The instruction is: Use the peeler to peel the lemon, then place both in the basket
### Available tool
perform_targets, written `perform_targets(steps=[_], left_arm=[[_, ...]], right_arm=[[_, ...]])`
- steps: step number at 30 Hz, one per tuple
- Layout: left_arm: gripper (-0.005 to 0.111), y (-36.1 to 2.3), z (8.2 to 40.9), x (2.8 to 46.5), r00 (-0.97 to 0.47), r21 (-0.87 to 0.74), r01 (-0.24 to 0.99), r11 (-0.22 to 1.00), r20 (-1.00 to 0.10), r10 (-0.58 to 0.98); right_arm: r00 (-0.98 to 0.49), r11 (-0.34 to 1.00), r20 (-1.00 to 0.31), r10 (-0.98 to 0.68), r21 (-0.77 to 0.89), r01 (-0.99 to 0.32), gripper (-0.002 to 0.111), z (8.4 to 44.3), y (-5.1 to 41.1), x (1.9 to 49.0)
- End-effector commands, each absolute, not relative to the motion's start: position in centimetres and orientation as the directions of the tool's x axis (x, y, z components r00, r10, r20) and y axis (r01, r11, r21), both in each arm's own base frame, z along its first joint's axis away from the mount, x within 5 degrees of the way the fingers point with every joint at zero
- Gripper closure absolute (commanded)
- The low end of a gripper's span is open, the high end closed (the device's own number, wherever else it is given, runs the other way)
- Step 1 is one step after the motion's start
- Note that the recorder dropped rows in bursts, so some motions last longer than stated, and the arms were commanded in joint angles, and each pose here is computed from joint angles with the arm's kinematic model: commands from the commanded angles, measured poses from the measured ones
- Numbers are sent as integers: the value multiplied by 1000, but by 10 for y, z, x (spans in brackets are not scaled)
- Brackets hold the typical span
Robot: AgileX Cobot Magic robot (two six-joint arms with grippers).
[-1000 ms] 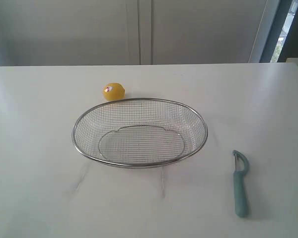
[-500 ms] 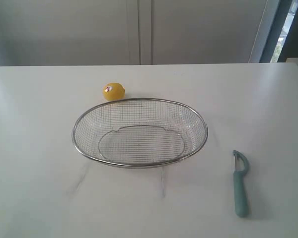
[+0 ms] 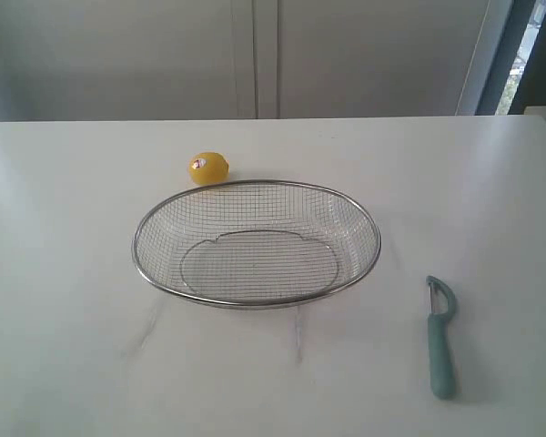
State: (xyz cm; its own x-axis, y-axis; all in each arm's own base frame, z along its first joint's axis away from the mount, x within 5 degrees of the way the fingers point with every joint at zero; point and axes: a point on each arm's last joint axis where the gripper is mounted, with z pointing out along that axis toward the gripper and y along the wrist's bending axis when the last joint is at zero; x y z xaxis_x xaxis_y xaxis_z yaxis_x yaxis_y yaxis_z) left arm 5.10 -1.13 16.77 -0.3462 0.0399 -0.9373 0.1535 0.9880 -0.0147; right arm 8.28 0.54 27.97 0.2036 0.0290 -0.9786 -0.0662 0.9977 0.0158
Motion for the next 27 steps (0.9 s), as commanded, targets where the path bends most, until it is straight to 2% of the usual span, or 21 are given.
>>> perform_targets(steps=[1, 4, 12, 18, 20, 27], left_arm=[[107, -12, 167, 51, -346, -25, 160, 987, -938, 33], [107, -12, 167, 51, -346, -25, 160, 987, -938, 33], [107, -12, 167, 51, -346, -25, 160, 987, -938, 33], [107, -12, 167, 51, -346, -25, 160, 987, -938, 33], [107, -12, 167, 51, -346, -25, 160, 987, -938, 33], [107, -12, 167, 51, -346, -25, 160, 987, -938, 33]], right_arm=[[8, 999, -1000, 4, 4, -41, 108, 286, 4, 95], [-142, 1000, -990, 0, 2, -17, 108, 291, 2, 99], [-426, 1000, -905, 5, -6, 25, 108, 303, -1, 116], [-665, 998, -746, 38, 2, 55, 108, 305, -1, 130], [-777, 998, -627, 52, -2, 68, 108, 303, -1, 136], [-918, 996, -391, 63, -29, 80, 108, 297, 0, 162]])
